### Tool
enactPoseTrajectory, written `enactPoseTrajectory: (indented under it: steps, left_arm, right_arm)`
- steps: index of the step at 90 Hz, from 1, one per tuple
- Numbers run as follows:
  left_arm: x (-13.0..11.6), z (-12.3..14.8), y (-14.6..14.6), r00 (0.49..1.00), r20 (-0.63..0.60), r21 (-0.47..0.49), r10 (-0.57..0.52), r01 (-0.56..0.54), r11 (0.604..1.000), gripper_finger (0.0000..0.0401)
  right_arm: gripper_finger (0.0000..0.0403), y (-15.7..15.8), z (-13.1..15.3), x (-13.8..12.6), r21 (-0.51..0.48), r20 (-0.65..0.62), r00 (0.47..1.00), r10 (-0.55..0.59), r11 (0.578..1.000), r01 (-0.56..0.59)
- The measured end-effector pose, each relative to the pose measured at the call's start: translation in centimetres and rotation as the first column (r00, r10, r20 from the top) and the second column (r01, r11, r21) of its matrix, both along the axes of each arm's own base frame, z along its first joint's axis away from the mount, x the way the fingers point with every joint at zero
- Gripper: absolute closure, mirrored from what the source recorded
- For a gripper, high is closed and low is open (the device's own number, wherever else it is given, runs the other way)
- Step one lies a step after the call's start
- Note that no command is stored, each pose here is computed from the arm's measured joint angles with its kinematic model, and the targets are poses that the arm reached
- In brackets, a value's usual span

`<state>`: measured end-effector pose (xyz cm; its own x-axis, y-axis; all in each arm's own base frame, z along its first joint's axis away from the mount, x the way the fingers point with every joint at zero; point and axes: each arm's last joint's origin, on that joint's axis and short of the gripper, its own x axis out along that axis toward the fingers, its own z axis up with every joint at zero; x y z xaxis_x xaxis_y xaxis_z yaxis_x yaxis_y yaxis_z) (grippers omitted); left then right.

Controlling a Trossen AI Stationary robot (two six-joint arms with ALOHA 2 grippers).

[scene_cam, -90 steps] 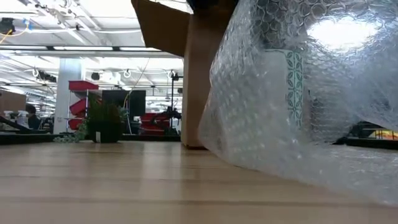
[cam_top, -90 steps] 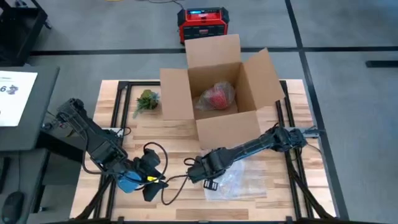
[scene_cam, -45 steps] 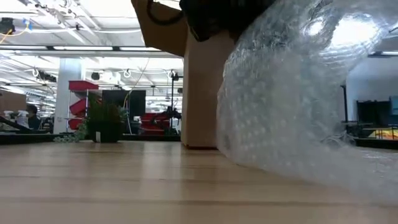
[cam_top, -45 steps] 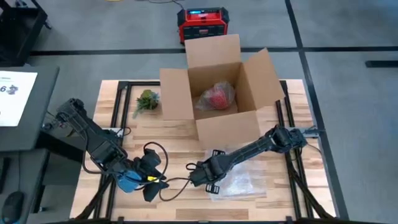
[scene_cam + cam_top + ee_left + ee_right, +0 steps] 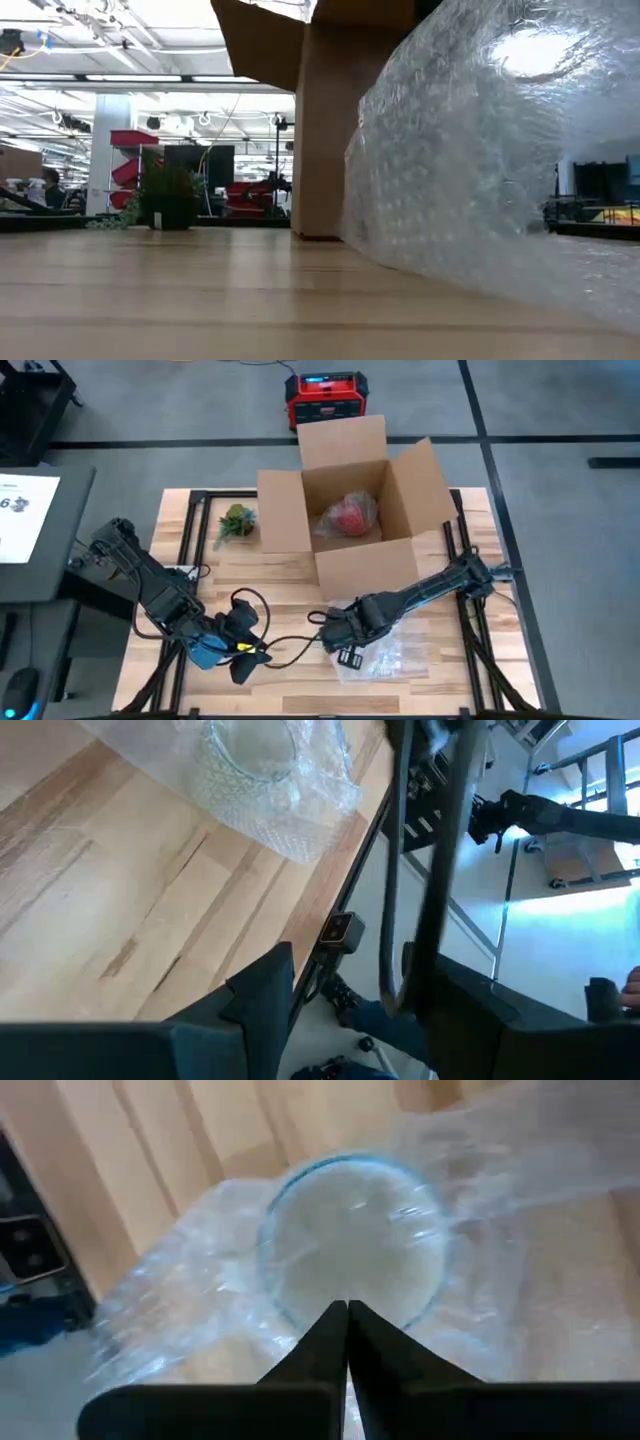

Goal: Wrap mug
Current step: Wrap the white mug with bubble wrap

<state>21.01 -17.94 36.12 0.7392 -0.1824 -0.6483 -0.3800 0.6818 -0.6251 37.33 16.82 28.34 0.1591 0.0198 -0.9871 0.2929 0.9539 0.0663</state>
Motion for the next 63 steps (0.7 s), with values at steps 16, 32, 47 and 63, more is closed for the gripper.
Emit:
enactPoseTrajectory:
  steps: [16, 32, 47, 63]
  left_arm:
    - [0.0, 0.0, 0.0, 1.0, -0.001, 0.0, -0.001, 0.001, 1.0, 0.023]
    - [0.0, 0.0, 0.0, 1.0, -0.001, 0.0, -0.001, 0.001, 1.0, 0.023]
    - [0.0, 0.0, 0.0, 1.0, -0.001, 0.0, -0.001, 0.001, 1.0, 0.023]
    - [0.0, 0.0, 0.0, 1.0, -0.001, 0.0, 0.0, 0.0, 1.0, 0.023]
  right_arm:
    - [0.0403, 0.0, -4.1, 0.2, -0.02, -0.043, 0.998, -0.034, 0.999, 0.033]
    - [0.0403, -1.4, -7.6, 0.8, -0.002, -0.022, 0.993, -0.118, 0.993, 0.118]
    - [0.0403, -2.4, -8.7, 0.8, -0.001, -0.032, 0.99, -0.138, 0.99, 0.138]
    - [0.0403, -2.6, -7.2, 1.0, -0.031, -0.059, 0.992, -0.11, 0.994, 0.109]
